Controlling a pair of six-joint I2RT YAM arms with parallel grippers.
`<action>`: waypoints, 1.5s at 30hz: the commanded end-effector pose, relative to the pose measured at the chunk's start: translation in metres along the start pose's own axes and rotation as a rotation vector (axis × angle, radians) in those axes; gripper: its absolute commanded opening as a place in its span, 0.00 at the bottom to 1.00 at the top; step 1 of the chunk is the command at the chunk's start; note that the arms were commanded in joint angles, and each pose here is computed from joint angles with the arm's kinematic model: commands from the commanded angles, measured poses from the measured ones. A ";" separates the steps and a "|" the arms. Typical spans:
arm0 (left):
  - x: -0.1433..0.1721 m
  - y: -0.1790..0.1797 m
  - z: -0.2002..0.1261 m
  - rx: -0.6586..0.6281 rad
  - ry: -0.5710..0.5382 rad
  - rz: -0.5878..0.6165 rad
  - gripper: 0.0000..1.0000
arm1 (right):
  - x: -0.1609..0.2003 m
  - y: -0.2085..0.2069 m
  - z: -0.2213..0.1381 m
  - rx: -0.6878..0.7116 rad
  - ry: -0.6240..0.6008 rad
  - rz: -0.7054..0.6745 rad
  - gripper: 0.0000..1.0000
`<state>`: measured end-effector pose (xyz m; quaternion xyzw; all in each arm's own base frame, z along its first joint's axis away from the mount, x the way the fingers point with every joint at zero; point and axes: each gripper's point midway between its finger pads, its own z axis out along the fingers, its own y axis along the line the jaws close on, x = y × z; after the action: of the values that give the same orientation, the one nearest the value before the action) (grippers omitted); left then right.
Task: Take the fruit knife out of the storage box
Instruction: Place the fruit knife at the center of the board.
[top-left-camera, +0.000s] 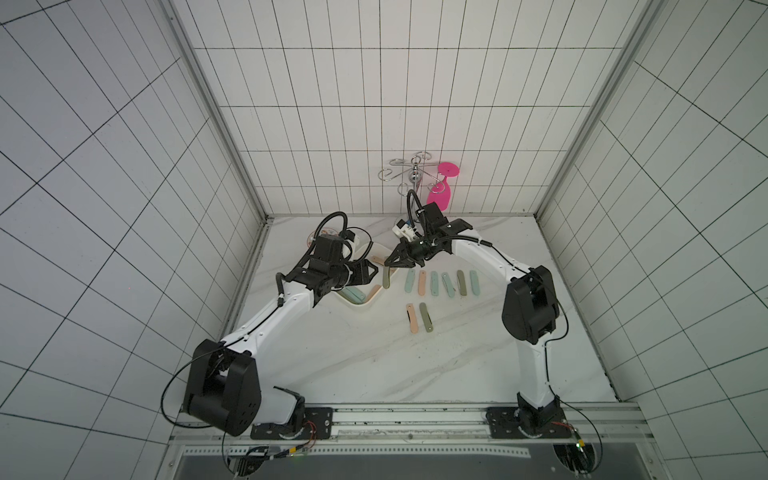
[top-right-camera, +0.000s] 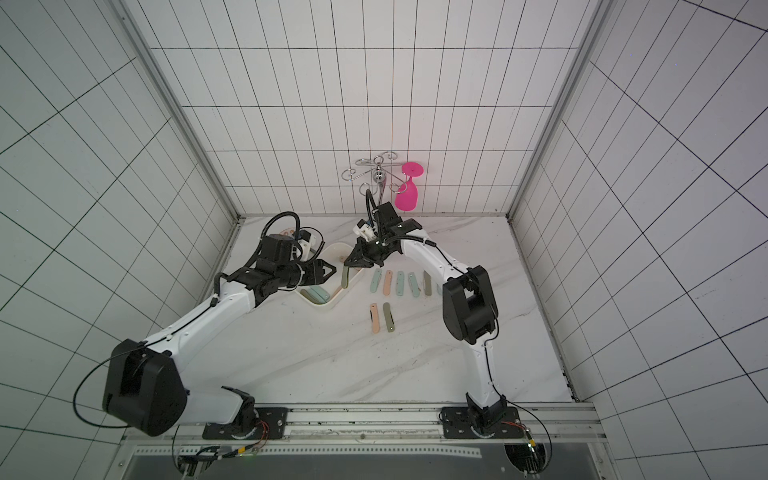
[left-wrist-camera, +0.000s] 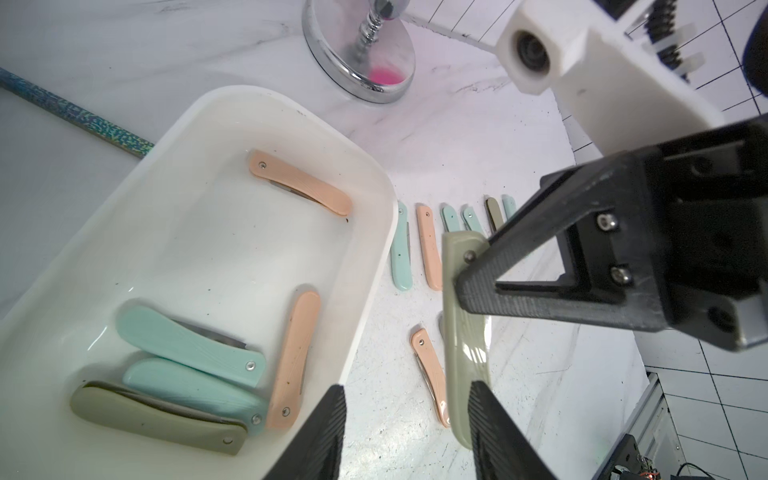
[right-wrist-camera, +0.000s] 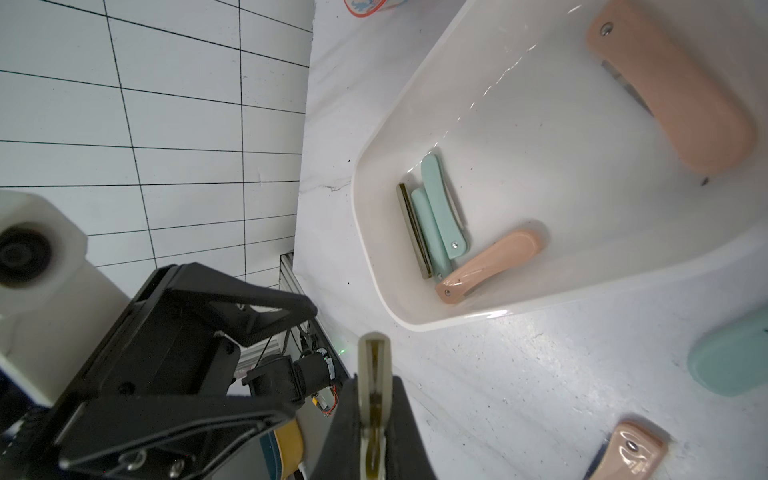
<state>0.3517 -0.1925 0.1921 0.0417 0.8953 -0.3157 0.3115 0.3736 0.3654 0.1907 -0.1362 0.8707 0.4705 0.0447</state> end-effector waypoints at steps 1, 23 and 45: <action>-0.001 0.005 -0.002 -0.011 -0.018 -0.009 0.51 | 0.017 0.019 -0.012 -0.098 0.036 -0.071 0.00; 0.011 0.014 0.008 -0.021 0.023 -0.019 0.48 | 0.068 -0.089 -0.074 0.491 0.011 0.048 0.00; 0.012 0.020 0.025 -0.022 0.063 -0.042 0.47 | 0.092 -0.144 -0.113 0.961 0.005 0.111 0.00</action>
<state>0.3512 -0.1906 0.1496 0.0261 0.9157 -0.3031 0.2624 0.3415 0.1935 0.1294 -0.0604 0.9914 0.0636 0.0967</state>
